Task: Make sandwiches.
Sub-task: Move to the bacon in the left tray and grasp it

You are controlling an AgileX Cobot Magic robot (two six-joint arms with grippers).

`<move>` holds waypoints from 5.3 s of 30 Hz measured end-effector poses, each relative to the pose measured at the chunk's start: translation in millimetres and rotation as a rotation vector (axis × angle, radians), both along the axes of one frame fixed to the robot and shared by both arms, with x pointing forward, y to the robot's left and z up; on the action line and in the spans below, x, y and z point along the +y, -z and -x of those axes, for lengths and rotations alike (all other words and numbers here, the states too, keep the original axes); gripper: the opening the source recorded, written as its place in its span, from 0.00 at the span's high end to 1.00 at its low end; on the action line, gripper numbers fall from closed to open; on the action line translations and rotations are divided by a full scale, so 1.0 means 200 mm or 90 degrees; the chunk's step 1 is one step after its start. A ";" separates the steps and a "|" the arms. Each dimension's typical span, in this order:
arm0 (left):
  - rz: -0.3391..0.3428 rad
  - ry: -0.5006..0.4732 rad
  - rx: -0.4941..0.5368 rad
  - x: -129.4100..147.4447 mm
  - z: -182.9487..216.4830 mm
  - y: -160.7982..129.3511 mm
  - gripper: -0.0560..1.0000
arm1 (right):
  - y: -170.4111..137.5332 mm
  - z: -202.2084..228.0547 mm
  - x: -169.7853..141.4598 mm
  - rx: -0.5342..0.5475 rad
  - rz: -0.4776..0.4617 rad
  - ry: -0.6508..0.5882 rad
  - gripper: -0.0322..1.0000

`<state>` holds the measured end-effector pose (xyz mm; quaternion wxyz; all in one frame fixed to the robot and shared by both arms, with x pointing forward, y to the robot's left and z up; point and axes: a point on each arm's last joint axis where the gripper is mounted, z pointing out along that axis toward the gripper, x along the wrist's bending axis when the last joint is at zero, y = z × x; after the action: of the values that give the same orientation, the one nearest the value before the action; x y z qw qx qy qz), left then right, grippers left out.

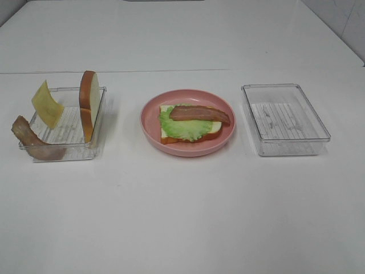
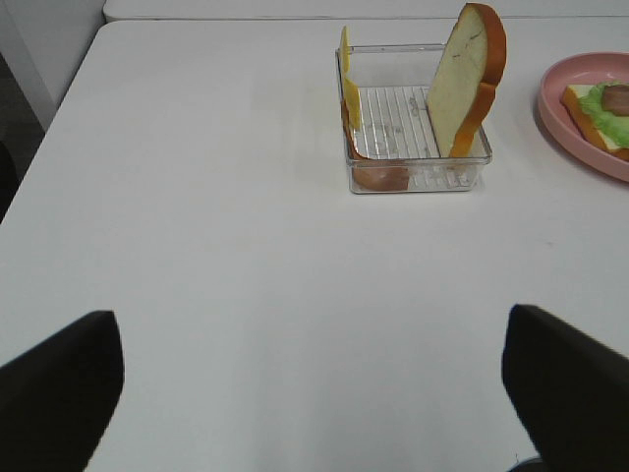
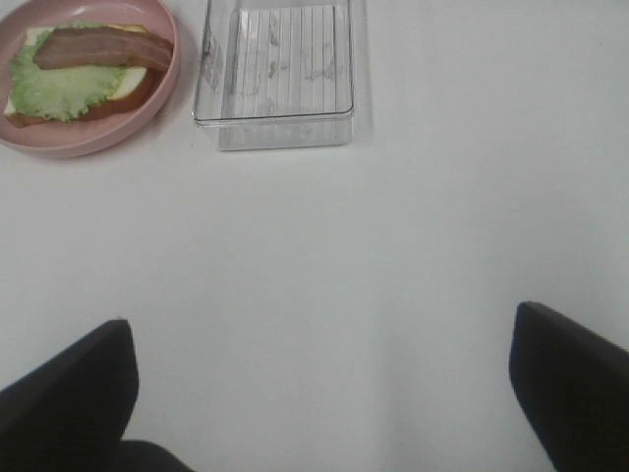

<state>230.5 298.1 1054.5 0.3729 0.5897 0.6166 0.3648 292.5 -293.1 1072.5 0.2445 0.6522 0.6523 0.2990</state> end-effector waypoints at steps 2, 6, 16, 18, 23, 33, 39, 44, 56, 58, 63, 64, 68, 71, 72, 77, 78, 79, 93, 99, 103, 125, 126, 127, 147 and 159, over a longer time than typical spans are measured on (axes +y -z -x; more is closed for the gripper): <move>0.000 0.000 0.000 0.00 0.00 0.00 0.01 | 0.03 0.05 -0.01 -0.026 0.003 0.002 0.04; 0.000 0.000 0.000 0.00 0.00 0.00 0.01 | 0.07 0.11 -0.01 -0.058 0.000 0.002 0.04; -0.001 0.000 0.000 0.00 0.00 0.00 0.01 | 0.17 0.28 -0.03 -0.145 0.009 -0.011 0.04; -0.003 -0.002 0.000 0.00 0.00 0.00 0.01 | 0.18 0.28 -0.03 -0.140 0.015 -0.016 0.04; -0.004 -0.003 0.000 0.00 0.00 0.00 0.01 | 0.18 0.28 -0.03 -0.140 0.018 -0.019 0.04; -0.004 -0.003 0.000 0.00 0.00 0.00 0.01 | 0.18 0.28 -0.03 -0.140 0.018 -0.019 0.04; -0.004 -0.003 0.000 0.00 0.00 0.00 0.01 | 0.18 0.28 -0.03 -0.140 0.018 -0.019 0.04; -0.004 -0.003 0.000 0.00 0.00 0.00 0.01 | 0.18 0.28 -0.03 -0.140 0.018 -0.019 0.04; -0.004 -0.003 0.000 0.00 0.00 0.00 0.01 | 0.18 0.28 -0.03 -0.140 0.018 -0.019 0.04; -0.004 -0.003 0.000 0.00 0.00 0.00 0.01 | 0.18 0.28 -0.03 -0.140 0.018 -0.019 0.04; -0.006 -0.006 0.126 0.01 -0.08 -0.06 0.01 | 0.18 0.28 -0.03 -0.140 0.018 -0.019 0.04; -0.006 -0.006 0.126 0.01 -0.08 -0.06 0.01 | 0.18 0.28 -0.03 -0.140 0.018 -0.019 0.04; -0.010 -0.010 0.232 0.02 -0.22 -0.12 0.01 | 0.18 0.28 -0.03 -0.140 0.018 -0.019 0.04; -0.010 -0.010 0.315 0.04 -0.39 -0.17 0.01 | 0.18 0.28 -0.03 -0.140 0.018 -0.019 0.04; -0.010 -0.010 0.315 0.04 -0.39 -0.17 0.01 | 0.18 0.28 -0.03 -0.140 0.018 -0.019 0.04; -0.004 -0.010 0.416 0.05 -0.65 -0.19 0.01 | 0.18 0.28 -0.03 -0.140 0.018 -0.019 0.04; -0.004 -0.010 0.434 0.05 -0.70 -0.19 0.01 | 0.18 0.28 -0.03 -0.140 0.018 -0.019 0.04; -0.005 -0.010 0.465 0.06 -0.80 -0.18 0.01 | 0.18 0.28 -0.03 -0.140 0.018 -0.019 0.04; -0.012 -0.007 0.541 0.09 -1.49 -0.06 0.01 | 0.18 0.28 -0.03 -0.140 0.018 -0.019 0.04; -0.011 -0.003 0.553 0.09 -1.70 0.07 0.01 | 0.18 0.28 -0.03 -0.140 0.018 -0.019 0.04; -0.011 0.002 0.550 0.07 -1.76 0.14 0.01 | 0.18 0.28 -0.03 -0.140 0.018 -0.019 0.04; -0.002 0.024 0.593 -0.09 -1.98 0.56 0.01 | 0.18 0.28 -0.03 -0.140 0.018 -0.019 0.04; -0.002 0.024 0.593 -0.09 -1.98 0.56 0.01 | 0.18 0.28 -0.03 -0.140 0.018 -0.019 0.04; -0.002 0.024 0.589 -0.09 -1.98 0.56 0.01 | 0.18 0.28 -0.03 -0.140 0.018 -0.019 0.04; 0.011 0.028 0.560 -0.10 -2.00 0.55 0.40 | 0.18 0.28 -0.03 -0.140 0.018 -0.019 0.04; 0.029 0.026 0.561 -0.11 -2.00 0.55 0.42 | 0.18 0.28 -0.03 -0.140 0.018 -0.019 0.04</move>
<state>630.4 276.5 943.8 0.0942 0.6925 0.7129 0.0572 236.0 -298.8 1036.3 0.3194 0.6024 0.6352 0.3628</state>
